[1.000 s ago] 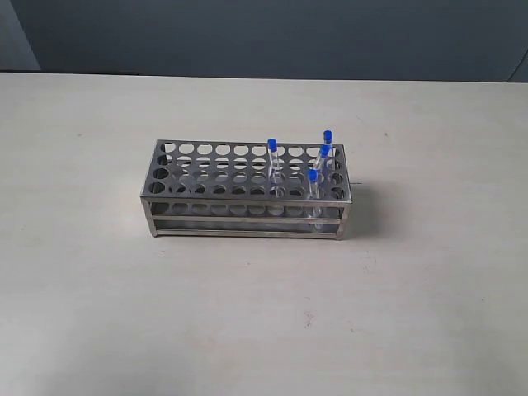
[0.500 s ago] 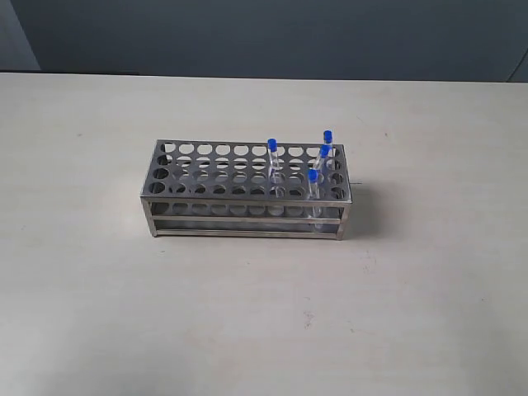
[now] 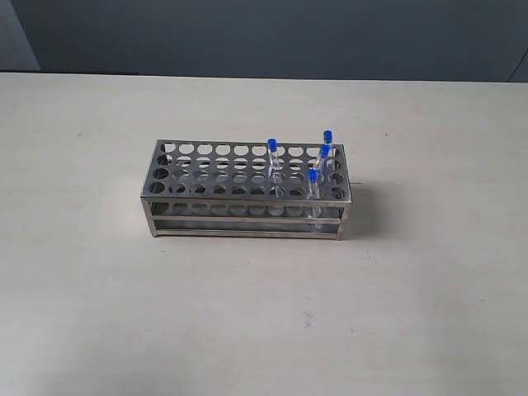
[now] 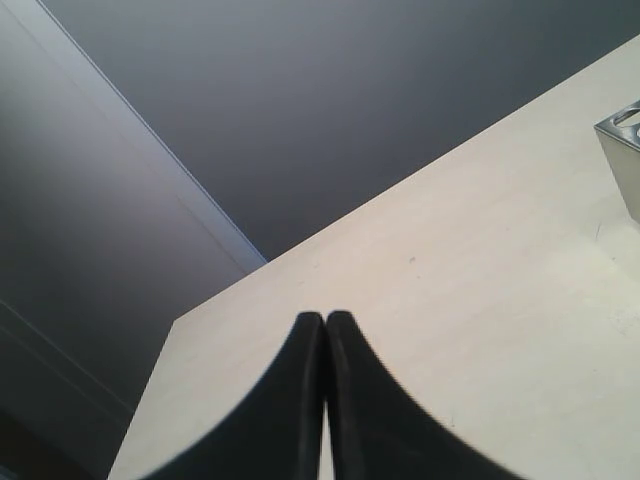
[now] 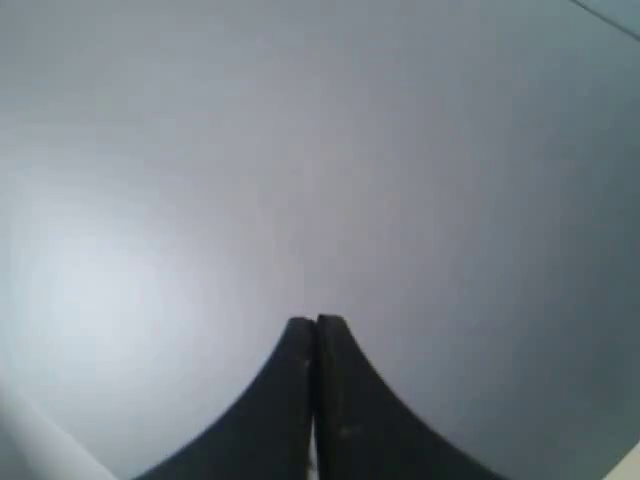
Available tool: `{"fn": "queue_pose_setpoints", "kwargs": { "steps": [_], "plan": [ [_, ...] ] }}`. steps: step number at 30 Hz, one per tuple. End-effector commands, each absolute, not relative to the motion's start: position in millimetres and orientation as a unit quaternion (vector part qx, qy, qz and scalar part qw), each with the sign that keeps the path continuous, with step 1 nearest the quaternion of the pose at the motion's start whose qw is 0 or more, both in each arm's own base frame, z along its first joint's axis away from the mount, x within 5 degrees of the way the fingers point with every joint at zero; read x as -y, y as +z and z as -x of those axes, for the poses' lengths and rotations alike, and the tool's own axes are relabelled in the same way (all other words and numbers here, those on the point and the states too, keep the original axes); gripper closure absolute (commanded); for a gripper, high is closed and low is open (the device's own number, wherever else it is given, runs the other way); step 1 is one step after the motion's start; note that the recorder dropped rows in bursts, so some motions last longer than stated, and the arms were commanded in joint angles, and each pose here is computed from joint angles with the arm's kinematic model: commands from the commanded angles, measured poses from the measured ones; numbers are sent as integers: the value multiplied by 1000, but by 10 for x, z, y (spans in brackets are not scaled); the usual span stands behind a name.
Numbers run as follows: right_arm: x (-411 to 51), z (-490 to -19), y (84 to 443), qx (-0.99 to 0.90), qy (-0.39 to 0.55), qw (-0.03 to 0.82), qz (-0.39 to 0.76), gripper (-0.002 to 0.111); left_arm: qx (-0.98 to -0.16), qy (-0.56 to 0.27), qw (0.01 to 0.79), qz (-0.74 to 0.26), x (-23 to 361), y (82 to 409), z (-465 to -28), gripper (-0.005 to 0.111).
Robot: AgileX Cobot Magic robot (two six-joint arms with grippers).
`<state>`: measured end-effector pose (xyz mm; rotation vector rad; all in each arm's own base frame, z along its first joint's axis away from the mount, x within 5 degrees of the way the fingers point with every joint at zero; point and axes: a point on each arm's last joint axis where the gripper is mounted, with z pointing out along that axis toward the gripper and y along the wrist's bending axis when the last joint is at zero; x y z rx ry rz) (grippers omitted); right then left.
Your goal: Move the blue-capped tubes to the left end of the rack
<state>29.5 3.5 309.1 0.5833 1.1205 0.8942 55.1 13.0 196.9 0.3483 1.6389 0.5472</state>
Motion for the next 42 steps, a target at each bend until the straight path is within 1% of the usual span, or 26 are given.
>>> {"fn": "queue_pose_setpoints", "kwargs": {
  "steps": [1,5,8,11,15,18,21,24,26,29,32,35,37,39,42],
  "plan": [
    [-227,-312,3543,-609,290,734,-77,109,-716,237,639,-152,-126,1989,-553,106],
    [-385,-720,3722,-745,263,612,24,109,-716,237,639,-152,-126,1989,-553,106],
    [-451,-1105,3751,-815,245,519,79,109,-716,237,639,-152,-126,1989,-553,106],
    [-579,-1497,3727,-854,232,447,133,109,-716,237,639,-152,-126,1989,-553,106],
    [-885,-1934,3546,-877,204,381,213,109,-716,237,639,-152,-126,1989,-553,106],
    [-1170,-2171,3294,-872,179,363,277,109,-716,237,639,-152,-126,1989,-553,106],
    [-1469,-2268,2975,-863,171,319,351,109,-716,237,639,-152,-126,1989,-553,106],
    [-1649,-2249,2743,-860,167,285,388,109,-716,237,639,-152,-126,1989,-553,106],
    [-1698,-2224,2695,-855,165,297,393,109,-716,237,639,-152,-127,1987,-553,106],
    [-1691,-2190,2703,-847,169,344,368,109,-716,237,639,-152,-127,1987,-553,106],
    [-1587,-2112,2576,-839,151,389,349,109,-716,237,639,-152,-127,1987,-553,106],
    [-1342,-2027,2300,-827,118,483,264,109,-716,237,639,-152,-127,1987,-553,106],
    [-1224,-1981,2091,-829,95,499,232,109,-716,237,639,-152,-127,1987,-553,106],
    [-1263,-1973,1968,-825,84,494,263,109,-716,237,639,-152,-127,1987,-553,106],
    [-1551,-1949,1788,-790,96,503,337,109,-716,237,639,-152,-127,1987,-553,106]
  ]
}}
